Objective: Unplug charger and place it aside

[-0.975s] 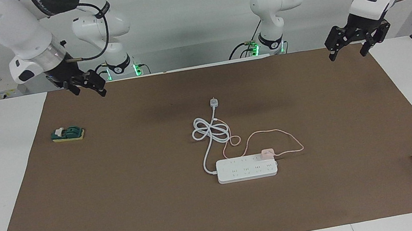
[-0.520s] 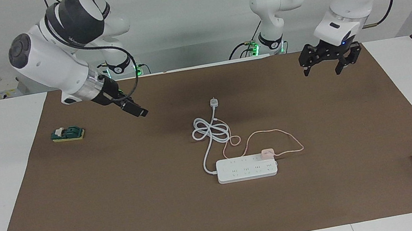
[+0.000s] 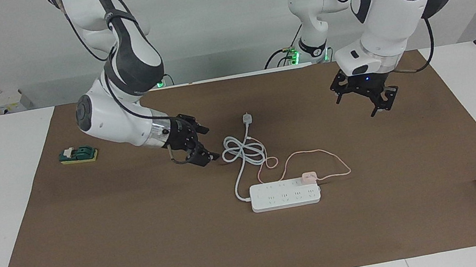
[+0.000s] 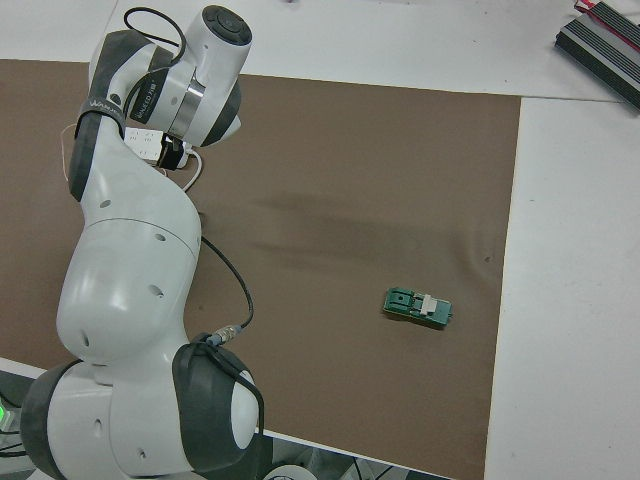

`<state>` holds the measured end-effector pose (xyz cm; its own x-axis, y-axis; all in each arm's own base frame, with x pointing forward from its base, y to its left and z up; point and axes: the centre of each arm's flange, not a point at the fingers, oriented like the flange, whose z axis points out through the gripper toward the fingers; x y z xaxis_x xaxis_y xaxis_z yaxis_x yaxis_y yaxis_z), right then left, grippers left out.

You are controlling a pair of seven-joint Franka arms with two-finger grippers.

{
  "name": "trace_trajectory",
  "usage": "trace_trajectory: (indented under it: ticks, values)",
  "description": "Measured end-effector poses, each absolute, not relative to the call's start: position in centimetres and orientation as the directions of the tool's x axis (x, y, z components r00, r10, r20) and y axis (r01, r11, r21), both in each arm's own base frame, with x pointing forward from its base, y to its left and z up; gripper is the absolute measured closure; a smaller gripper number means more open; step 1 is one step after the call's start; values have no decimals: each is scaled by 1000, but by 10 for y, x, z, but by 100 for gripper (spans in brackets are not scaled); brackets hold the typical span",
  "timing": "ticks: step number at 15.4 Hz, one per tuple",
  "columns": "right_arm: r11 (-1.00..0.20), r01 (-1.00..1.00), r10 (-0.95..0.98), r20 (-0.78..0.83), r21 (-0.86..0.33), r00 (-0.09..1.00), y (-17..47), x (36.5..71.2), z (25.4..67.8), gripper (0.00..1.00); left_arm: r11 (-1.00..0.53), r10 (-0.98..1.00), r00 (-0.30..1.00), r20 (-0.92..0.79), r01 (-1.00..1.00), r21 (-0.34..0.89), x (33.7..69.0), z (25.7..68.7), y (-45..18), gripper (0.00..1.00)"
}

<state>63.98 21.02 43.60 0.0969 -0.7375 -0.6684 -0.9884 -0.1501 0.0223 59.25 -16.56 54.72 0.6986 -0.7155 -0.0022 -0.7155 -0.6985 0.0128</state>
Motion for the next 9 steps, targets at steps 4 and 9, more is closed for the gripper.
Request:
trace_trajectory:
  ticks: [4, 9]
  values:
    - [-45, -998, -684, -730, 52, -7, 244, 664, 385, 0, -661, -750, 660, 40, -751, -10, 597, 532, -187, 0]
    - [-49, -996, -674, -738, 75, -22, 263, 677, 341, 0, -565, -824, 563, 63, -824, -31, 583, 509, -238, 0]
